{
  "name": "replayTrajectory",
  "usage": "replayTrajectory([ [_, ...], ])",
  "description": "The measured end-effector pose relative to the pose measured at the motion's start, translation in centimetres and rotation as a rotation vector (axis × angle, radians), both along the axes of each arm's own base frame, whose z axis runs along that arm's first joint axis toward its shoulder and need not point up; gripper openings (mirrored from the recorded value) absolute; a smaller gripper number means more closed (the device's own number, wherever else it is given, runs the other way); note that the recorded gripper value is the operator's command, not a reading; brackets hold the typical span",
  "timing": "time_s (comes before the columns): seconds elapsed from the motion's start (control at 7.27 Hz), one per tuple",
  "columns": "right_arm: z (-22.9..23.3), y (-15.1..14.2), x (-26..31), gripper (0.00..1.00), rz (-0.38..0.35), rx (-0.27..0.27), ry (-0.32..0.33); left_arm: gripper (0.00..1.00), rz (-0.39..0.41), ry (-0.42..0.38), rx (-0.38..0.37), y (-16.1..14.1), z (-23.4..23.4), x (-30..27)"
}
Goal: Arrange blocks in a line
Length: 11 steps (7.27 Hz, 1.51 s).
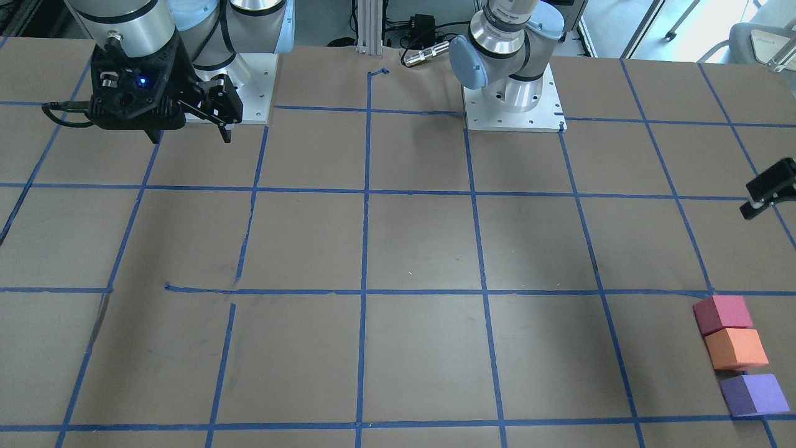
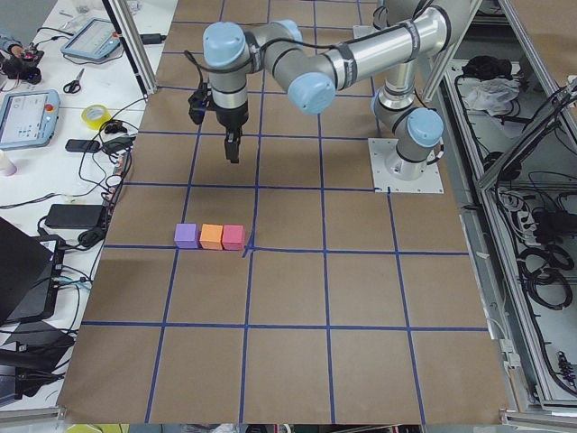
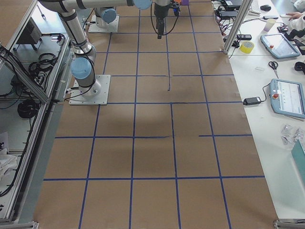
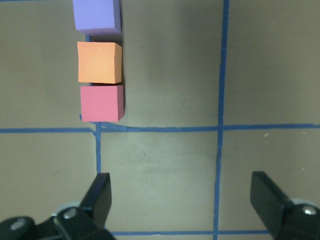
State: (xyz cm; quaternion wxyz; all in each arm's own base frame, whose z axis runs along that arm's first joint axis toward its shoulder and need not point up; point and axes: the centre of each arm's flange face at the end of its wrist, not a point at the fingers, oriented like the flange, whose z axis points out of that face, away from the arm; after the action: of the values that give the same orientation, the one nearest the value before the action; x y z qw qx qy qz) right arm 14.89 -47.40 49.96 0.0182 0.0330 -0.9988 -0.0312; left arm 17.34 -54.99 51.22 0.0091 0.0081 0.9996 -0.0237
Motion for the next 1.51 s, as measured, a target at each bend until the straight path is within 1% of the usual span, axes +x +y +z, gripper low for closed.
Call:
replayTrajectory([
  [0.14, 0.0, 0.0, 0.0, 1.0, 0.0, 0.0, 0.0, 1.0, -0.004, -0.001, -0.01, 2.5, 2.7, -1.9],
  [0.28, -0.1, -0.1, 0.0, 1.0, 0.0, 0.002, -0.001, 1.0, -0.005, 0.006, -0.011, 4.0, 3.8, -4.1],
  [0.41, -0.2, -0.2, 0.0, 1.0, 0.0, 0.005, -0.002, 1.0, -0.002, 0.01, -0.015, 4.2, 4.0, -7.4],
  [0.69, -0.3, -0.2, 0.0, 1.0, 0.001, 0.007, -0.003, 1.0, 0.025, 0.01, -0.039, 3.1, 3.7, -17.5],
  [0.83, -0.3, -0.2, 0.0, 1.0, 0.001, 0.007, -0.004, 1.0, 0.006, 0.015, -0.038, 3.1, 3.2, -22.6],
  [0.96, -0.3, -0.2, 0.1, 1.0, 0.001, 0.007, -0.005, 1.0, -0.034, 0.017, -0.039, 3.5, 2.8, -26.8],
  [1.1, -0.3, -0.2, 0.1, 1.0, 0.002, 0.007, -0.006, 1.0, -0.056, 0.017, -0.049, 3.7, 2.7, -29.3],
  [1.51, -0.3, -0.2, 0.0, 1.0, 0.002, 0.007, -0.001, 1.0, -0.038, 0.019, -0.05, 4.0, 1.7, -31.2],
])
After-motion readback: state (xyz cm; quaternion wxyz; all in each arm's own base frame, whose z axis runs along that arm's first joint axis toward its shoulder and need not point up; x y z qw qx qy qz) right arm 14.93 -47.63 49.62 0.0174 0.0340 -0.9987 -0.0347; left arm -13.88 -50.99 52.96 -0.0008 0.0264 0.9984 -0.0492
